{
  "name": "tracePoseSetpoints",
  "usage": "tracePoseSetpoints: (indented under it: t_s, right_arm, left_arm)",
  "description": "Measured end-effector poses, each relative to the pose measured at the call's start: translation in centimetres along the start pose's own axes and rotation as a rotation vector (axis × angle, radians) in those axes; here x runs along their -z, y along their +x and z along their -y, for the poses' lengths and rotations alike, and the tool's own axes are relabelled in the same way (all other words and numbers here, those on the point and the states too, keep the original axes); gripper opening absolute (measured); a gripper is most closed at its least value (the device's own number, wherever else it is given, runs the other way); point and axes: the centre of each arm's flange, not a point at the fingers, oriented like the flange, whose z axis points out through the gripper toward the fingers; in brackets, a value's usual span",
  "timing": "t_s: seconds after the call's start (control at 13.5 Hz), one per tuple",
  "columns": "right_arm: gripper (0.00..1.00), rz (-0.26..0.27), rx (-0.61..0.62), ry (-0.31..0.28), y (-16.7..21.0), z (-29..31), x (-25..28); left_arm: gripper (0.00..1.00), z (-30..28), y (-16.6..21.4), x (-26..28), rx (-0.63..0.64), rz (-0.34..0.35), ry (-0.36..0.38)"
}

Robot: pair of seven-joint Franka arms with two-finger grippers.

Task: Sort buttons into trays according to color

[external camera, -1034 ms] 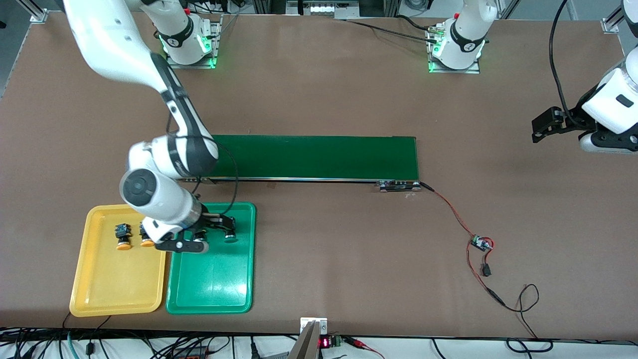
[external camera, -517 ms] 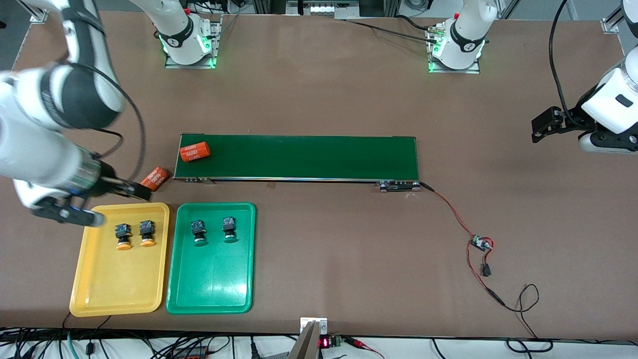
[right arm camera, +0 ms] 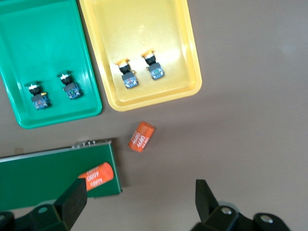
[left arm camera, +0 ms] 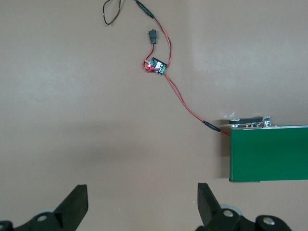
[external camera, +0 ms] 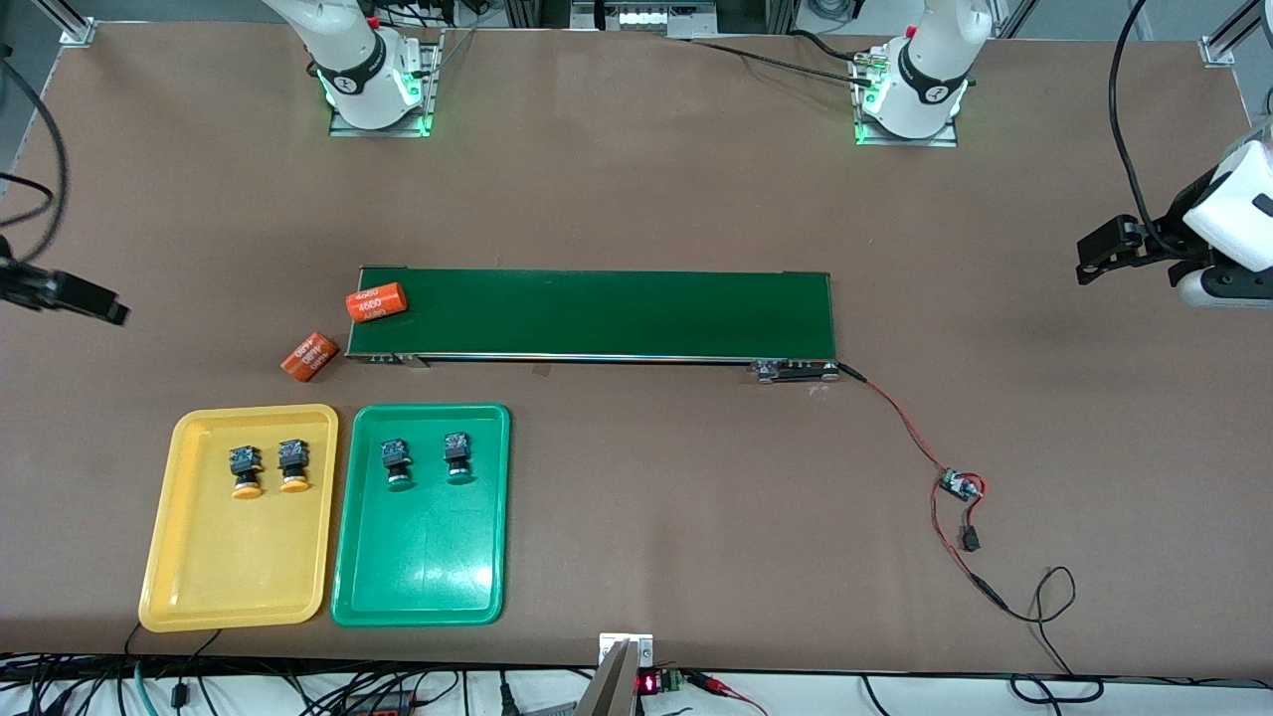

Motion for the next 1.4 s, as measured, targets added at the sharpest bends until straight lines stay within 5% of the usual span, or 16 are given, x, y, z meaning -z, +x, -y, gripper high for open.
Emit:
tracePoseSetpoints:
  t_s: [0.81,1.4]
  right_arm:
    - [1.0,0.003,0.103,-0.005,-5.8,1.2,2.0]
    - [1.0,0.006,0.141,-0.007,-6.8,3.2,2.0]
  left_arm:
    - [1.0,0.8,-1.9,-0.6,0.015,-0.015,-0.001]
    - [1.0,0.4,-2.0,-0.5,0.015,-0.019,-0.027]
